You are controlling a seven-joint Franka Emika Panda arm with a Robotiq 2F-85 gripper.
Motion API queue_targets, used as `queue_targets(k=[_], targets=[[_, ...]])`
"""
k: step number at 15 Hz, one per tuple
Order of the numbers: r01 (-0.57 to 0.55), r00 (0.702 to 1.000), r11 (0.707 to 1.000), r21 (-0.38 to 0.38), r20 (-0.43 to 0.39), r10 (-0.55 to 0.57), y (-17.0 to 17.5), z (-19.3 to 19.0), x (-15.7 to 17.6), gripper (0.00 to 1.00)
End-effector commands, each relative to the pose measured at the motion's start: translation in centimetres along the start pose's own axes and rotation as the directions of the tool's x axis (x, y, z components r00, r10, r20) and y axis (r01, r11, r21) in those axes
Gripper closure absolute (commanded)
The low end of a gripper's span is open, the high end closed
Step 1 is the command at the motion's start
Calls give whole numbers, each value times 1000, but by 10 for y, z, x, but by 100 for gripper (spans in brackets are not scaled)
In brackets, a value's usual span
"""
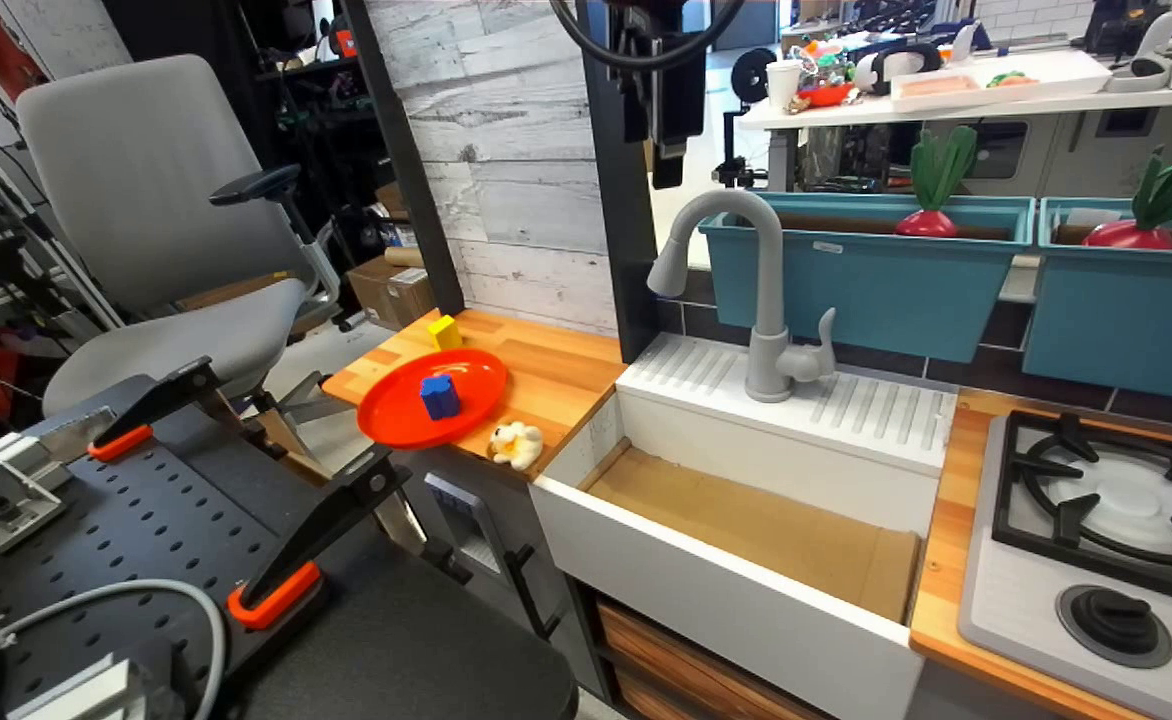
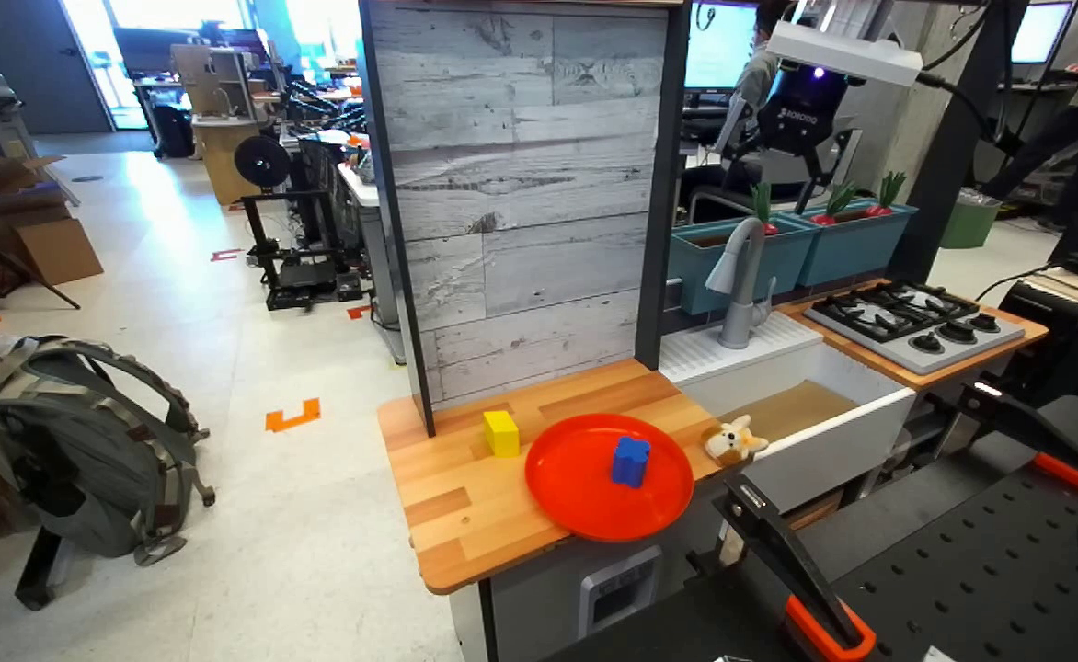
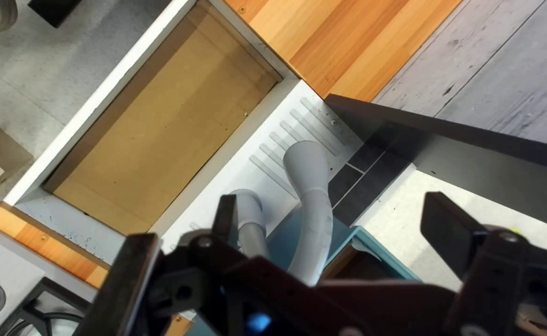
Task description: Turn the tap faucet to the right
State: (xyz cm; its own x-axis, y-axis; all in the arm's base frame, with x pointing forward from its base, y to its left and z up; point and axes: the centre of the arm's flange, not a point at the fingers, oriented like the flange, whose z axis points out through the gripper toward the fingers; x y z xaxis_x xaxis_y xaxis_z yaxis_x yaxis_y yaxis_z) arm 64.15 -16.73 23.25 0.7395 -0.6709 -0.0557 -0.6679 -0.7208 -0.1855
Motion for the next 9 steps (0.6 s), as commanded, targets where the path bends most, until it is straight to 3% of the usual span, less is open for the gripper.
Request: queue_targets(k=[1,9], targets=[[-29,1000,999,-17,-7,29,-2,11,9,0],[-93,995,995,-33,-26,92,4,49,27,0]])
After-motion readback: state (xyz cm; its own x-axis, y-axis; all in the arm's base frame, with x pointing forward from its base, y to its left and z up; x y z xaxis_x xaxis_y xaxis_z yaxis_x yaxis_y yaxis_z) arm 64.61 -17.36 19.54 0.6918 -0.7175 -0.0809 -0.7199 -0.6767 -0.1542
